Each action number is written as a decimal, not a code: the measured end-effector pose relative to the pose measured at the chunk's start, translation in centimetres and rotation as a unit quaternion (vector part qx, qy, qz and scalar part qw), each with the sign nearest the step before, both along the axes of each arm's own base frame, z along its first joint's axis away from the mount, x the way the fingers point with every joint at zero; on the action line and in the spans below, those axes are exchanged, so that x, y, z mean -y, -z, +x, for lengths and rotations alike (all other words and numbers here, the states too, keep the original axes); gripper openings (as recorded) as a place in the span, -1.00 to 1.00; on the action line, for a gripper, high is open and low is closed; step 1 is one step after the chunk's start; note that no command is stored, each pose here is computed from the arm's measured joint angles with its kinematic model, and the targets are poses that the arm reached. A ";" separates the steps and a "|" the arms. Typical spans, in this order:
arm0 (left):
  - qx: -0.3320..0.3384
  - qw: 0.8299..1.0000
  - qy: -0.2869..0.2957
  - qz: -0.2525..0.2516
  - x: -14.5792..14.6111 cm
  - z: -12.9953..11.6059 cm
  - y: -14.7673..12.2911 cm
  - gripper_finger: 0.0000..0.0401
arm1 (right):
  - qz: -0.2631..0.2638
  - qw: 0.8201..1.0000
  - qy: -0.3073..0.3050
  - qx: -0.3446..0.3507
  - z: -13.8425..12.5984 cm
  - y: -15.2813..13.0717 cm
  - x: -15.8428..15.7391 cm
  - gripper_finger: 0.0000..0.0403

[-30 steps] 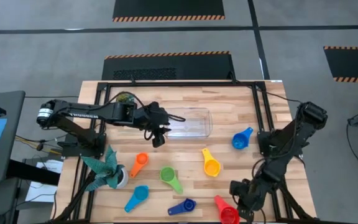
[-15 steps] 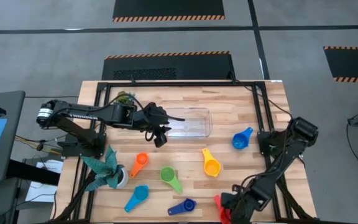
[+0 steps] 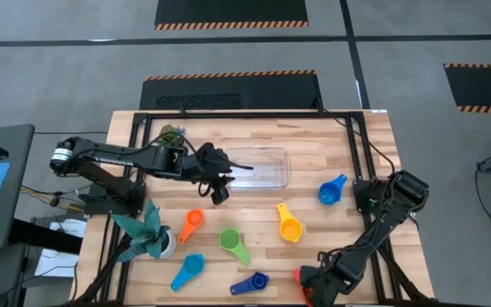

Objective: Nest measuring cups in basket
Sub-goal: Adjust the measuring cups on the table, then stack the blue measuring cup on top of the red measuring cup

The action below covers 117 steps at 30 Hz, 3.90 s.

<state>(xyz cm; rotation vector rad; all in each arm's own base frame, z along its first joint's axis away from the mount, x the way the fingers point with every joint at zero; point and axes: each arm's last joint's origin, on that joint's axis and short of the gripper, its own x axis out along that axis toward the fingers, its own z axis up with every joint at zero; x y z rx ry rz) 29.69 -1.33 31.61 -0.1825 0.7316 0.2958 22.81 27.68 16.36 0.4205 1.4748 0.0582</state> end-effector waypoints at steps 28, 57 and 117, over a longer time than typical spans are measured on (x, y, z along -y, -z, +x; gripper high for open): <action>-0.009 1.000 0.001 0.028 -0.1 -0.1 0.0 -0.44 | -0.179 0.983 -0.015 -0.046 5.9 0.9 12.3 -0.94; -0.020 0.999 0.000 0.036 -0.2 -0.2 0.2 -0.44 | -0.136 0.981 0.043 0.130 10.3 -6.2 20.8 -0.91; -0.217 0.939 0.258 0.075 6.9 19.1 11.0 -0.36 | -0.085 0.891 0.133 0.425 -9.2 -21.3 13.4 -0.89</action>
